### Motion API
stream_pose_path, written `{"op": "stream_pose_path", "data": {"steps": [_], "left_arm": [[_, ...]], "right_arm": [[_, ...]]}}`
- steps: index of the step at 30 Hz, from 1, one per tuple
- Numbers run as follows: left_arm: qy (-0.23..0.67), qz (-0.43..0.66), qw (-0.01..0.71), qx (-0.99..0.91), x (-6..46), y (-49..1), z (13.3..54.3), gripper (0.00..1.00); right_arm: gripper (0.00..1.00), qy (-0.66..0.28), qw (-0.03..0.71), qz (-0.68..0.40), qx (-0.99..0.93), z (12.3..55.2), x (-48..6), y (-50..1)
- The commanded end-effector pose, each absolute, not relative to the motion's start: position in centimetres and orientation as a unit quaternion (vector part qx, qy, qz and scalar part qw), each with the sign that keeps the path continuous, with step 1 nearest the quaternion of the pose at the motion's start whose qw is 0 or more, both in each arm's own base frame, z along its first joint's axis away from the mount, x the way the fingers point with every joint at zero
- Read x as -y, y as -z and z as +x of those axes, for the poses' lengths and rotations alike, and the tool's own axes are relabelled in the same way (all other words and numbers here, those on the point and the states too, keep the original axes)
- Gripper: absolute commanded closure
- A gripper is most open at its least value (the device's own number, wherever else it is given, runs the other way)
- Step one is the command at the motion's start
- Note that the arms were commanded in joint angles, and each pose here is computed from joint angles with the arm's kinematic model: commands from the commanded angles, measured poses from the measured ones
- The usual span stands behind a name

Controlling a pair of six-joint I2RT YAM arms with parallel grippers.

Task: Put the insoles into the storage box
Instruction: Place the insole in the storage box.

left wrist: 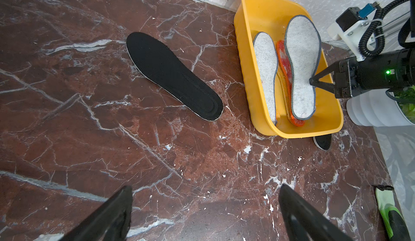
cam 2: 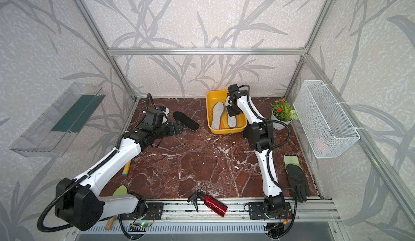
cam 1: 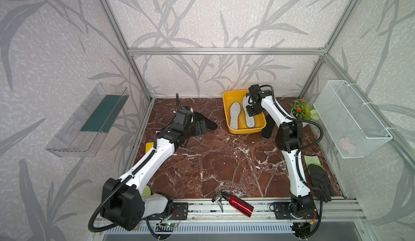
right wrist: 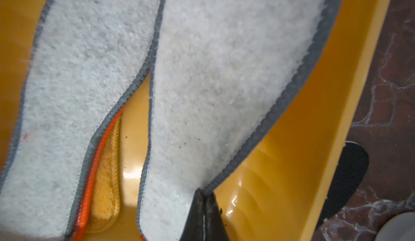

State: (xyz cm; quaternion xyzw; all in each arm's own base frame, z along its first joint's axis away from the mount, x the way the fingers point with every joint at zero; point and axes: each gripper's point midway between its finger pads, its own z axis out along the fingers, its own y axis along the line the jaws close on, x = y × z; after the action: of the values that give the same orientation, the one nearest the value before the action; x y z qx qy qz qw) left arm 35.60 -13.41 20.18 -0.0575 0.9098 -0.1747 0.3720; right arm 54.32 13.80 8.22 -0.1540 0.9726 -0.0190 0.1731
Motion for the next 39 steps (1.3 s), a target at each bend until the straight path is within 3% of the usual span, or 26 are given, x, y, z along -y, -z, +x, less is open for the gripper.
{"op": "stream_pose_path", "data": {"steps": [1, 13, 25, 33, 39], "left_arm": [[0.171, -0.059, 0.376, -0.909, 13.0, -21.0, 35.3, 0.01], [0.174, -0.058, 0.371, -0.91, 13.2, -20.9, 35.6, 0.01], [0.171, -0.06, 0.367, -0.912, 13.0, -20.6, 35.5, 0.01], [0.154, -0.098, 0.362, -0.914, 11.6, -20.0, 35.7, 0.01], [0.145, -0.169, 0.304, -0.926, 10.1, -17.0, 36.6, 0.01]], "right_arm": [[1.0, 0.032, 0.152, -0.161, -0.975, 53.6, -13.3, -7.9], [0.99, 0.03, 0.136, -0.152, -0.979, 53.7, -13.3, -6.0], [0.79, 0.054, 0.135, -0.138, -0.98, 54.1, -12.6, -5.3], [0.73, 0.035, 0.153, -0.137, -0.978, 53.6, -13.1, -8.7], [0.7, 0.002, 0.19, -0.151, -0.97, 52.3, -14.3, -13.9]]}}
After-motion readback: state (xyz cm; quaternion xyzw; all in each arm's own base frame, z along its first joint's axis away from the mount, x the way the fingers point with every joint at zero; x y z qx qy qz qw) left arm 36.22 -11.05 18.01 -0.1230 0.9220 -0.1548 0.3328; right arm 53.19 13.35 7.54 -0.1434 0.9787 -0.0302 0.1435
